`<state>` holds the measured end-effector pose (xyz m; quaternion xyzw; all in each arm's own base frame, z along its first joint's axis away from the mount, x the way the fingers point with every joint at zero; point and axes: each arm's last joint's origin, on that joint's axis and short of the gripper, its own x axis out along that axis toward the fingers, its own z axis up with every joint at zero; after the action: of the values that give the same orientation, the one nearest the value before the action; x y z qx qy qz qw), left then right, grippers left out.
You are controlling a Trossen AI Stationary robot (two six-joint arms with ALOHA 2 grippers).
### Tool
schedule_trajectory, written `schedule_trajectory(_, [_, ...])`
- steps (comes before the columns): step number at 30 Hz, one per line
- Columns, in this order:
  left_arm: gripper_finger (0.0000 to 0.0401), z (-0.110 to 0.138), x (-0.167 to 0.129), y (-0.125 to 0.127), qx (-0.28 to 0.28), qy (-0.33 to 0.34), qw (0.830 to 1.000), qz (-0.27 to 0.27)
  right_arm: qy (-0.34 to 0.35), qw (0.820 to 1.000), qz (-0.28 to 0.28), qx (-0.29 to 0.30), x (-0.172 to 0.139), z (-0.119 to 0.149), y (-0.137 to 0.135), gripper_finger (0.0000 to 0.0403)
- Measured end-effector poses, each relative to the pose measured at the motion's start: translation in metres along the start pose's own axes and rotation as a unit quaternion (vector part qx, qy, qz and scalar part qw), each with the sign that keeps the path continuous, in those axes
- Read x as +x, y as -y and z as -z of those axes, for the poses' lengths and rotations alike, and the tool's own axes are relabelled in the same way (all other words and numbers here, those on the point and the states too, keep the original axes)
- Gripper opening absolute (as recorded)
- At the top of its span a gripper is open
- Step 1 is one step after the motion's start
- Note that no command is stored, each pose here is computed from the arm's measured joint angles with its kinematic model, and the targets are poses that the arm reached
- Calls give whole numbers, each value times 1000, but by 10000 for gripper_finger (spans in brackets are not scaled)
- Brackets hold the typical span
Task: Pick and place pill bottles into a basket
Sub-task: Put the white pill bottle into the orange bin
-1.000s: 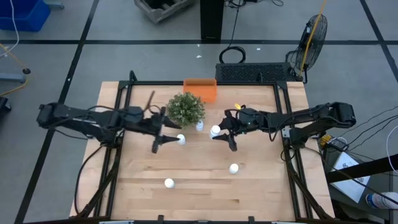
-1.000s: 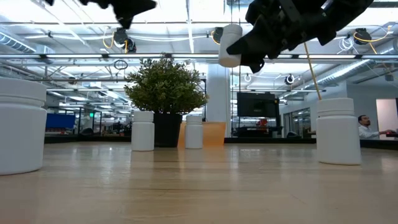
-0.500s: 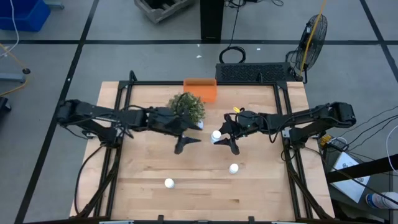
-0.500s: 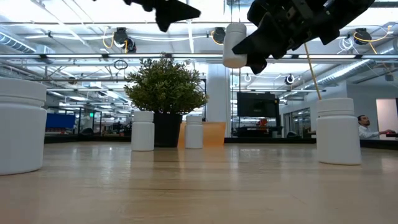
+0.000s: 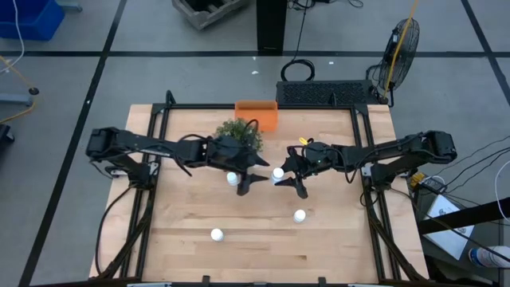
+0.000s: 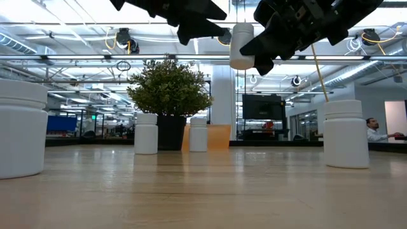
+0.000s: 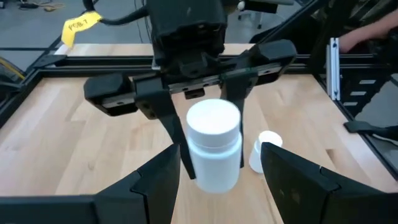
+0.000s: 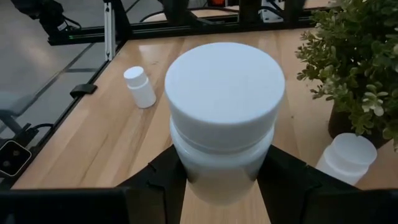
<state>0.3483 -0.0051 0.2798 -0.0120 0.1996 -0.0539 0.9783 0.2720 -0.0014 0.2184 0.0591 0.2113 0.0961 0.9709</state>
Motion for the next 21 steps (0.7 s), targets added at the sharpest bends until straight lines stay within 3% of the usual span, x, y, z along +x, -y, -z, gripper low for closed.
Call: schedule_trajectory(21, [230,5,15,-2,0,15,1000,0,25,1000,-2,-12,0,-5,0,154])
